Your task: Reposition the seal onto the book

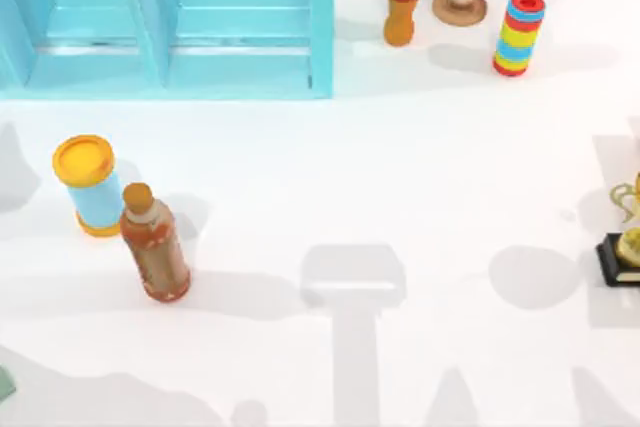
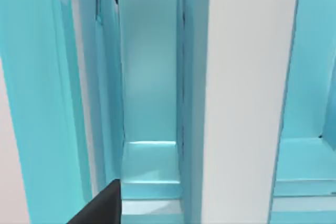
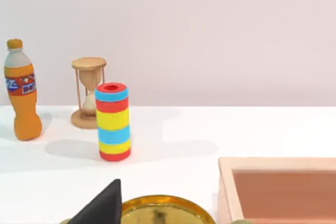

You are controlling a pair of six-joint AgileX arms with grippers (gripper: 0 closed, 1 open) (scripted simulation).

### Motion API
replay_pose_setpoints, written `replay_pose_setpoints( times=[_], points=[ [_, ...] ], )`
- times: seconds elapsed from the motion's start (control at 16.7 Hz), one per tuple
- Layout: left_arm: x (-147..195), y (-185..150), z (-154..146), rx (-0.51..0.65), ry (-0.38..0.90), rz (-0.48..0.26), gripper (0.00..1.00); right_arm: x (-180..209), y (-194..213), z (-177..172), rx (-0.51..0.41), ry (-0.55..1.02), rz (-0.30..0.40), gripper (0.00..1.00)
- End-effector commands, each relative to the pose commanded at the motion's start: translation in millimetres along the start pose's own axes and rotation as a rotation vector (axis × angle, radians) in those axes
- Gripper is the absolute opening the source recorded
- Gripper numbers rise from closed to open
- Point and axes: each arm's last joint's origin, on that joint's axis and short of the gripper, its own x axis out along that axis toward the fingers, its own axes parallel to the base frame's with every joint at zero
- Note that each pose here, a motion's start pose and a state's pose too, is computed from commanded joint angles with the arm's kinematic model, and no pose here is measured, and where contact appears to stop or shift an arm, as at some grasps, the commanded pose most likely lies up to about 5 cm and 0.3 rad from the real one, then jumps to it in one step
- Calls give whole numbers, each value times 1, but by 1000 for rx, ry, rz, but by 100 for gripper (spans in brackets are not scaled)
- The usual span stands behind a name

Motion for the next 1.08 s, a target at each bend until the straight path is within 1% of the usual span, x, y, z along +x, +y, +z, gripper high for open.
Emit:
replay_pose_setpoints(
  times=[0.18,0.54,0.66,0.9,1.08],
  points=[
    [22,3,-2,1,-2,2,100,0,0,0,0,0,0,100],
    [84,4,0,3,-6,2,100,0,0,0,0,0,0,100],
    [95,2,1,2,-4,2,100,0,0,0,0,0,0,100],
    [96,2,1,2,-3,2,100,0,0,0,0,0,0,100],
    [96,2,1,2,-3,2,77,0,0,0,0,0,0,100]
  ],
)
